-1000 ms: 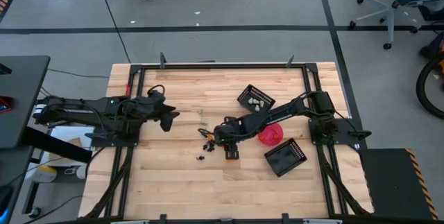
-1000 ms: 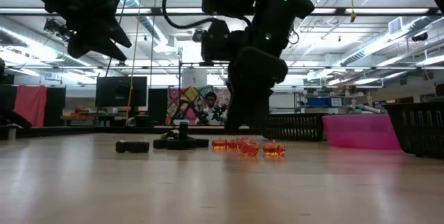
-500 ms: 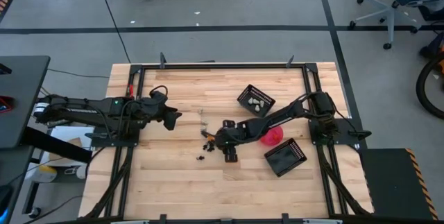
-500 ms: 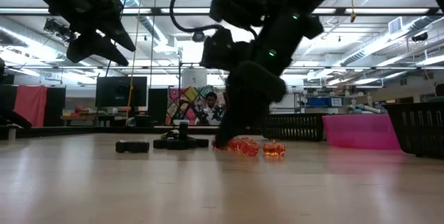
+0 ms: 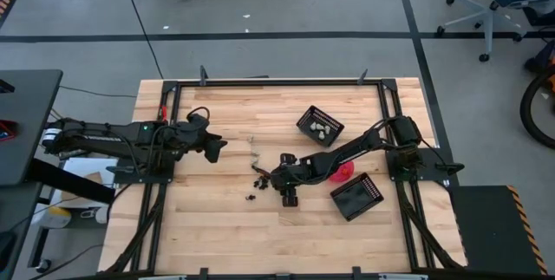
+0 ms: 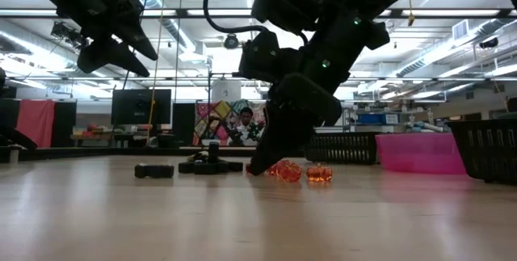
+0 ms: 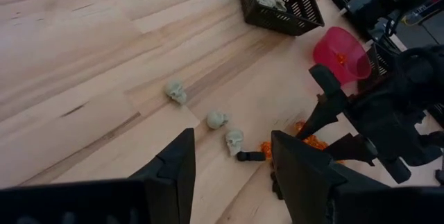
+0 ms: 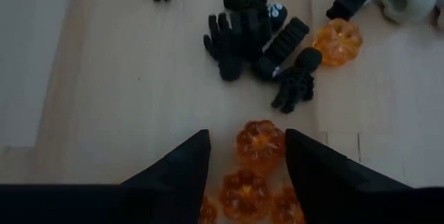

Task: Sort Halloween decoration
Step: Put the orange pumpkin toy into the red bowl

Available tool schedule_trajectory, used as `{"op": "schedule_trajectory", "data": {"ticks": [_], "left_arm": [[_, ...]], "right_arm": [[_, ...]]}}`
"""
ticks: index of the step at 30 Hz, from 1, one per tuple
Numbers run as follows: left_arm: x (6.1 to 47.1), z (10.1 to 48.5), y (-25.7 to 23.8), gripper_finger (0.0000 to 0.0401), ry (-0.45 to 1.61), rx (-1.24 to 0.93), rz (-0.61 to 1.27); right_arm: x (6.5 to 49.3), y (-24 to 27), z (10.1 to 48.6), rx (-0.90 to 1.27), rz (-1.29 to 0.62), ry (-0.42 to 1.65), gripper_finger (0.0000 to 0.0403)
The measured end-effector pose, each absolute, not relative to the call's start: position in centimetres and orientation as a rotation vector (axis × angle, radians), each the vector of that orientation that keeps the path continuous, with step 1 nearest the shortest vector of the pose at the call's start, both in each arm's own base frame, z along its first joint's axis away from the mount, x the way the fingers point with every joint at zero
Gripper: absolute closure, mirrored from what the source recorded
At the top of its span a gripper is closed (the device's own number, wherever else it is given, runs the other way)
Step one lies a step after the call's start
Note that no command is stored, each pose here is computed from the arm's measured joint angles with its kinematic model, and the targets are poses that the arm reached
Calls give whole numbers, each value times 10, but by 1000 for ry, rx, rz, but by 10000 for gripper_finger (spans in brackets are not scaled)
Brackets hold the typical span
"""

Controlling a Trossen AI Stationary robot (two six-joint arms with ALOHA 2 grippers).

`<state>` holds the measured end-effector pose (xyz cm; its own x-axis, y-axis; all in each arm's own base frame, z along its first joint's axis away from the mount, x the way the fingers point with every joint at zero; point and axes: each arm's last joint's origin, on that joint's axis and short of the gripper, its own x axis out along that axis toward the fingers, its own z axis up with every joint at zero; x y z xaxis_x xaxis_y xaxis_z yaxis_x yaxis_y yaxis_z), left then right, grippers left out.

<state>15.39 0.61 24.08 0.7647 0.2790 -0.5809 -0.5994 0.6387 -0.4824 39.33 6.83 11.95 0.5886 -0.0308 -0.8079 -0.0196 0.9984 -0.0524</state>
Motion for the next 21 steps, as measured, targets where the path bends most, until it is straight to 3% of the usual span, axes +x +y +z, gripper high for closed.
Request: {"op": "schedule_trajectory", "data": {"ticks": [10,21], "left_arm": [[154,241,6,239,488,-717,525],[154,241,6,239,489,-716,525]], "right_arm": [[394,64,119,-55,-7,941,310],[400,65,129,-59,16,983,298]]}}
